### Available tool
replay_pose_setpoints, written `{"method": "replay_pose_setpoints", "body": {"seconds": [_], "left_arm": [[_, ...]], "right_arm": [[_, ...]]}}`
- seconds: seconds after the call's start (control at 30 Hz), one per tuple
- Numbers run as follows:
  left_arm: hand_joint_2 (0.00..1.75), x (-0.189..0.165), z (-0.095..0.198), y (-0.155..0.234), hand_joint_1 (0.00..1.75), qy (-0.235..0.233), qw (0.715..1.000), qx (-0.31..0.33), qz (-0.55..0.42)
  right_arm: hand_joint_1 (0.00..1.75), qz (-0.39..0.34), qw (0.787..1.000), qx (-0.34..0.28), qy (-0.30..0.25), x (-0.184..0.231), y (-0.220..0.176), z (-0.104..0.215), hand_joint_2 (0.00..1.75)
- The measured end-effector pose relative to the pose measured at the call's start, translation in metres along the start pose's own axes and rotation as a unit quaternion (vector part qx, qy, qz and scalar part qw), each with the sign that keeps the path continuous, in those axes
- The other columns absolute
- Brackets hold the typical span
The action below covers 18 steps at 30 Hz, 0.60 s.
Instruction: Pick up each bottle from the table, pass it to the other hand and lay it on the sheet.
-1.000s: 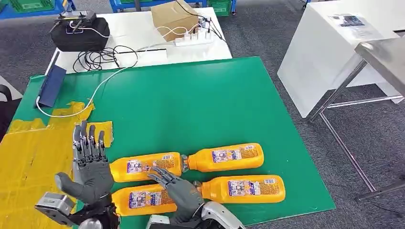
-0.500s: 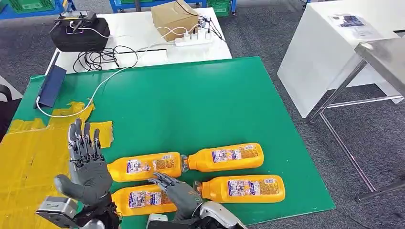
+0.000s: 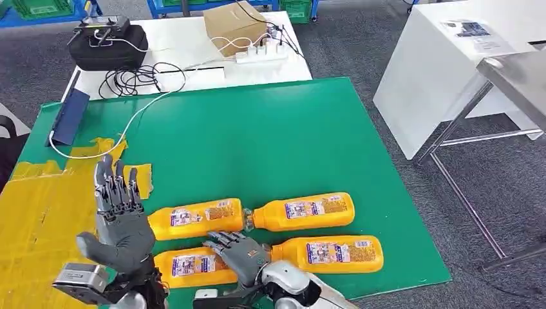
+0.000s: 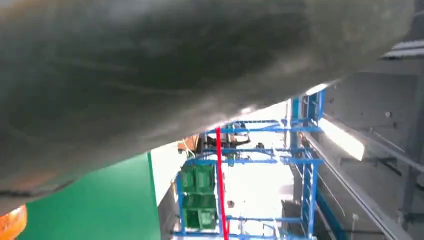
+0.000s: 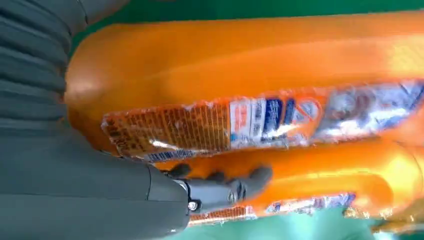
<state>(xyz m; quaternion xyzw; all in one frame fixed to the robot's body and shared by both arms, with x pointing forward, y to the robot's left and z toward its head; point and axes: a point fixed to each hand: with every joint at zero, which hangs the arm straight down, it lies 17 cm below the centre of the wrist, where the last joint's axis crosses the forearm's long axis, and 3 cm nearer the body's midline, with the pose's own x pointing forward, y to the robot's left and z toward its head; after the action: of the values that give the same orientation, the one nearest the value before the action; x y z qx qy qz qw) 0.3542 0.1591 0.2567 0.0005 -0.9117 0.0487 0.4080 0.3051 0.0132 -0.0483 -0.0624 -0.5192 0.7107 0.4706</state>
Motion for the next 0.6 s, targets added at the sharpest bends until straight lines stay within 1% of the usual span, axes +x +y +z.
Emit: {"method": "replay_pose_setpoints", "body": {"seconds": [0.13, 0.33, 0.4, 0.43, 0.47, 0.53, 0.6], "left_arm": [[0.00, -0.001, -0.004, -0.005, 0.00, -0.003, 1.000, -0.005, 0.004], [0.00, -0.003, -0.005, -0.008, 0.00, -0.001, 1.000, -0.008, 0.005], [0.00, -0.005, -0.005, -0.008, 0.00, 0.000, 1.000, -0.007, 0.007], [0.00, -0.005, -0.005, -0.008, 0.00, 0.001, 1.000, -0.004, 0.010], [0.00, -0.005, -0.007, -0.006, 0.00, 0.001, 1.000, 0.002, 0.011], [0.00, -0.005, -0.012, 0.005, 0.00, 0.001, 0.999, 0.033, 0.010], [0.00, -0.006, -0.016, 0.027, 0.00, 0.007, 0.996, 0.092, 0.008]], "right_arm": [[0.00, 0.056, 0.998, 0.042, 0.003, -0.010, 0.004, -0.006, 1.75], [0.00, 0.077, 0.996, 0.055, 0.004, -0.015, 0.005, -0.010, 1.75], [0.00, 0.086, 0.994, 0.074, -0.002, -0.015, 0.007, -0.010, 1.75], [0.21, 0.090, 0.992, 0.092, -0.009, -0.014, 0.010, -0.011, 1.75], [1.75, 0.092, 0.989, 0.115, -0.015, -0.013, 0.019, -0.009, 1.75], [1.75, 0.087, 0.985, 0.145, -0.026, -0.013, 0.024, -0.008, 1.75], [1.75, 0.069, 0.984, 0.162, -0.027, -0.016, 0.028, -0.006, 1.75]]}}
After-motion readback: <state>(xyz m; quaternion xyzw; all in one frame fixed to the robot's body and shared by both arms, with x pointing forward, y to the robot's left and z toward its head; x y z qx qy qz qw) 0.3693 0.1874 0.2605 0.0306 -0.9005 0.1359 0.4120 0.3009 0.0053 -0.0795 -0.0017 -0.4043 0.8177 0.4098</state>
